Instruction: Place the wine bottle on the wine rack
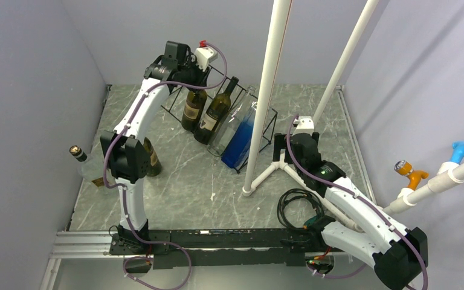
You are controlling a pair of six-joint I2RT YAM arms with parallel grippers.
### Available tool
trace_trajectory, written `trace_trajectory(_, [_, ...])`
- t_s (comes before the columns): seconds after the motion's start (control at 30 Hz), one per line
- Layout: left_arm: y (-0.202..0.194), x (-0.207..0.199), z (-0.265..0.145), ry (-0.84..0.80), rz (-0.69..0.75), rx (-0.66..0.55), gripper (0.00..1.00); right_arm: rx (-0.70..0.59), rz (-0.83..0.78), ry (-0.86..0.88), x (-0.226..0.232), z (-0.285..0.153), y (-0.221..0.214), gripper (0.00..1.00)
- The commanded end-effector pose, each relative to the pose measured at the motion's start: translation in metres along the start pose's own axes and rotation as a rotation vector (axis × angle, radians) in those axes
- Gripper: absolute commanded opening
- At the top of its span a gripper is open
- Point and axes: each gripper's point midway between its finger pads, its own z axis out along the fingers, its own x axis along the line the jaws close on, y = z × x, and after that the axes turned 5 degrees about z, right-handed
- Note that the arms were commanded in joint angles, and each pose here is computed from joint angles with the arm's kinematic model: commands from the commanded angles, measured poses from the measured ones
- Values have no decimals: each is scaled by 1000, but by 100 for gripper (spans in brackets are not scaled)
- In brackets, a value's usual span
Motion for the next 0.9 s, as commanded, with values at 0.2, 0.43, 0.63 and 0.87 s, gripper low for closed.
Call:
trace_trajectory(0.2, [34, 18, -5, -7, -10, -119, 0, -56, 42, 21, 6, -1, 18, 100])
trace_trajectory(0.43, [21, 14, 11, -50, -29, -105, 0, -46, 36, 11, 5, 0, 15, 100])
trace_trajectory(0.63, [12, 18, 22, -45, -30, -81, 0, -43, 26, 4, 4, 3, 14, 100])
trace_trajectory(0.87, [5, 20, 34, -28, -47, -87, 0, -27, 14, 4, 8, 10, 10, 100])
